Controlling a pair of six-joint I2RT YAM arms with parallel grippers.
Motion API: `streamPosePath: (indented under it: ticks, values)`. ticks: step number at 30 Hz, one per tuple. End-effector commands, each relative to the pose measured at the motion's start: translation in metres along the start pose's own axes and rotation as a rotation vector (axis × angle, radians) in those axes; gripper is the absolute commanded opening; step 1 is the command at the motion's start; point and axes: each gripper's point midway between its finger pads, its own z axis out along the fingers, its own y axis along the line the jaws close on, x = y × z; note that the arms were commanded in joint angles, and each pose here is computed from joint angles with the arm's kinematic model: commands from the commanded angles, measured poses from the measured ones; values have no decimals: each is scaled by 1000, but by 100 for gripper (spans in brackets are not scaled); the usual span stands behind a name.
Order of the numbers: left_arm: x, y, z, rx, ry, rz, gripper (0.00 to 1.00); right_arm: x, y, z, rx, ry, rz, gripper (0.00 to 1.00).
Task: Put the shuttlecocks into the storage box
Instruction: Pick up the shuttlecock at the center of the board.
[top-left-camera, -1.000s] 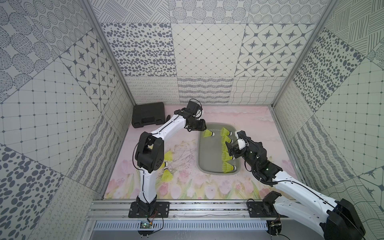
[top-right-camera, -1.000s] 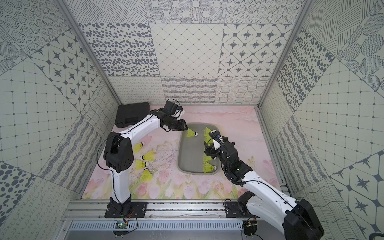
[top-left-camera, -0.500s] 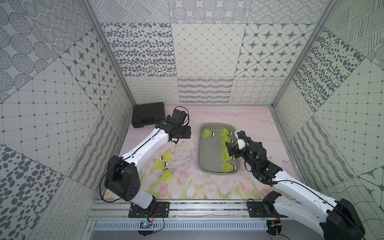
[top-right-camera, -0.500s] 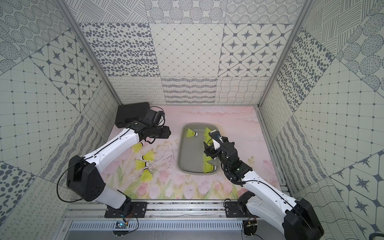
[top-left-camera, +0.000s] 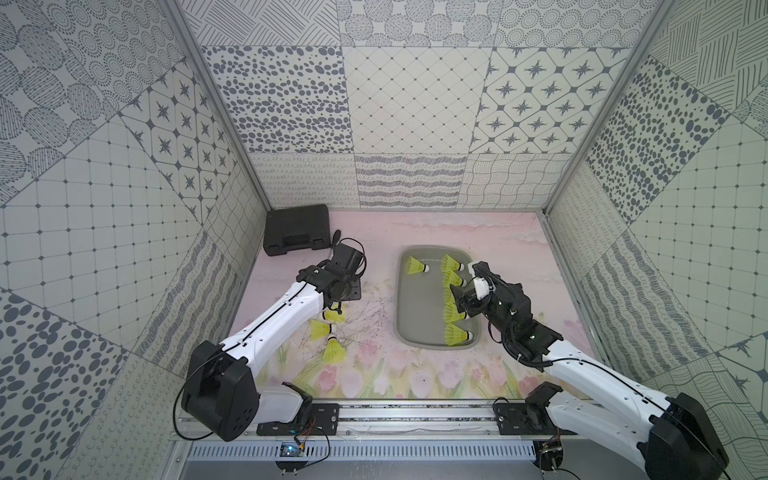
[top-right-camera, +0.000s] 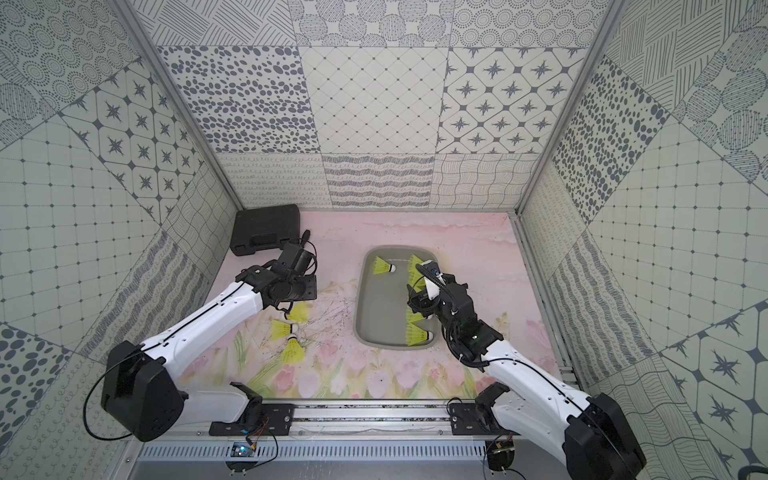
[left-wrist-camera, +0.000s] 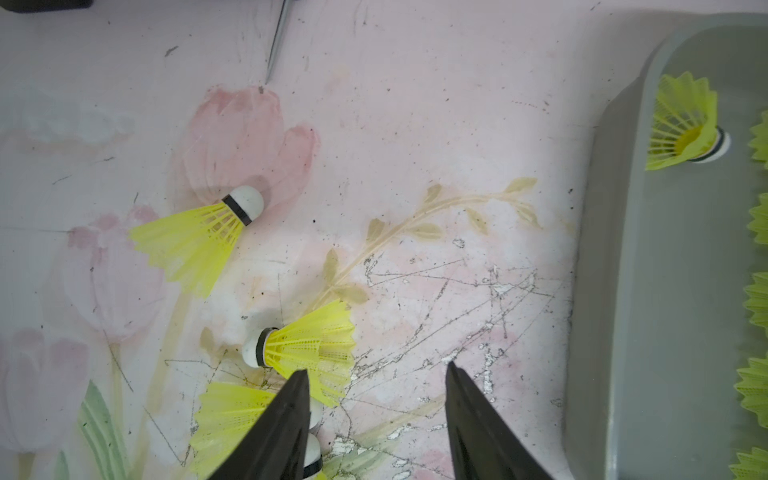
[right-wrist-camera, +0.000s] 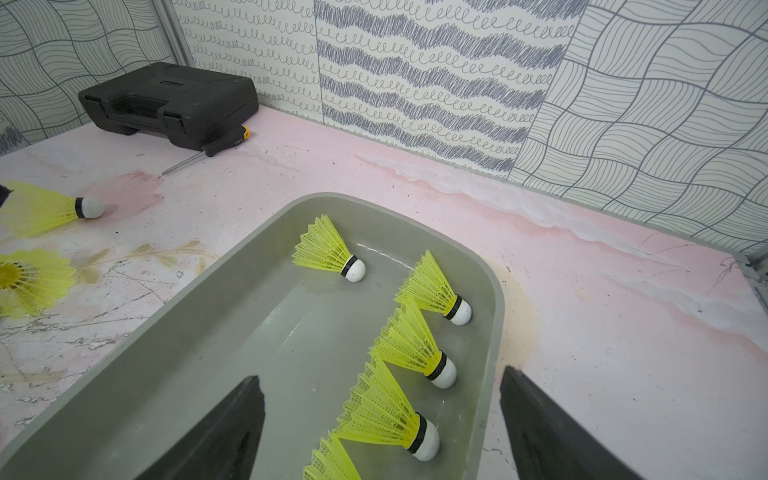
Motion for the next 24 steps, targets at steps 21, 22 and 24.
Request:
streamPosePath:
  ticks: [21, 22, 24]
  values:
    - [56, 47, 48, -292, 167, -33, 40, -3, -3, 1, 5, -24, 18, 92]
    - [57, 47, 50, -293, 171, -32, 40, -4, -3, 1, 3, -25, 18, 92]
    - [58, 47, 53, -297, 174, -32, 39, -4, -3, 1, 4, -26, 21, 92]
